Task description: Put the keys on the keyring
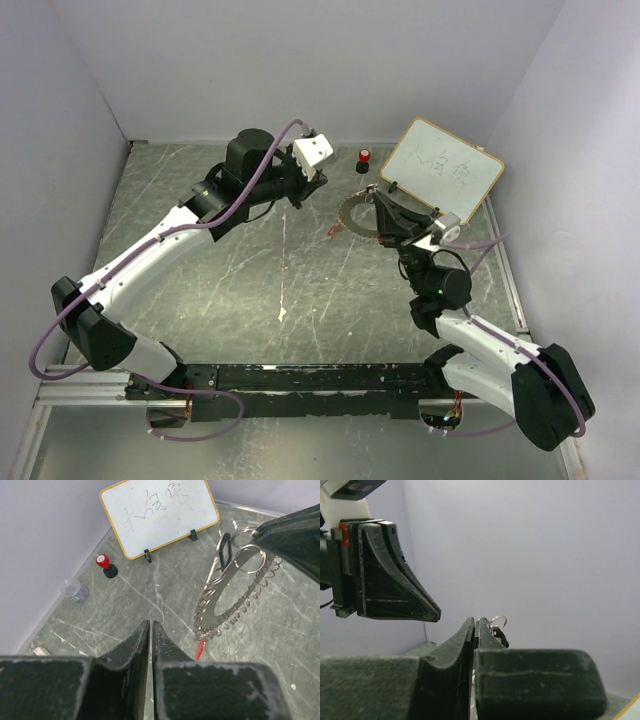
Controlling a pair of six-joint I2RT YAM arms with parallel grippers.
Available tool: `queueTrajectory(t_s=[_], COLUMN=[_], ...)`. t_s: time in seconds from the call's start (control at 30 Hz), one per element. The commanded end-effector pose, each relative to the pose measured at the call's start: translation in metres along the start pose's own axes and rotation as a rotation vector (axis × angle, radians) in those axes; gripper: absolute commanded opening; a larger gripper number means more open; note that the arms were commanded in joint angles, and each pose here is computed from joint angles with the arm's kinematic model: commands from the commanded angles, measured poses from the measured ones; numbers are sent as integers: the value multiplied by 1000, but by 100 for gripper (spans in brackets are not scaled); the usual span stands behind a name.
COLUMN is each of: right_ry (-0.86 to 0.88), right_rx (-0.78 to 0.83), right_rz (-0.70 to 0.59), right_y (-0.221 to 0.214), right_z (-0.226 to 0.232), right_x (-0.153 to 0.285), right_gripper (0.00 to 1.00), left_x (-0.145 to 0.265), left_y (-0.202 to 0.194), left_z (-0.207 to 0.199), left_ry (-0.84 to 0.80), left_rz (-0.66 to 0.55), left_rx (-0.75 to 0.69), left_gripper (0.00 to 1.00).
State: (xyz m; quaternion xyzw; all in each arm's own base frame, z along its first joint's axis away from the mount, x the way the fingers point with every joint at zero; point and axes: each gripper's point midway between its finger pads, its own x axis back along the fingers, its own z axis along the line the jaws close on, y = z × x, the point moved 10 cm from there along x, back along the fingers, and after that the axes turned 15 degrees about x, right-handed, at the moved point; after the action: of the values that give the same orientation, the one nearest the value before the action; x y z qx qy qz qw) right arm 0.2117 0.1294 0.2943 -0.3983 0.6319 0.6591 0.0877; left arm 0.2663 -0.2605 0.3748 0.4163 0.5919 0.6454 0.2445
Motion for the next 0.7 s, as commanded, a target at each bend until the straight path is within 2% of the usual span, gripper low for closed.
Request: queueTrajectory(t_s=[0.0, 0.4, 0.67], right_ry=[122, 517, 578], right_rx=[113, 297, 350], right_rz=[-20, 253, 325], right_y=[14, 11, 9], right_z=[2, 7, -2], right_x=[-13, -45, -46], right_gripper=[0, 0, 0], left_x=[13, 30, 46], left_y=[19, 13, 3], left_z=[-8, -1, 13], left_ry=[-70, -42, -61], left_rz=[-85, -130, -161], left_rx=[-39, -22, 16], left_gripper=[21, 44, 53])
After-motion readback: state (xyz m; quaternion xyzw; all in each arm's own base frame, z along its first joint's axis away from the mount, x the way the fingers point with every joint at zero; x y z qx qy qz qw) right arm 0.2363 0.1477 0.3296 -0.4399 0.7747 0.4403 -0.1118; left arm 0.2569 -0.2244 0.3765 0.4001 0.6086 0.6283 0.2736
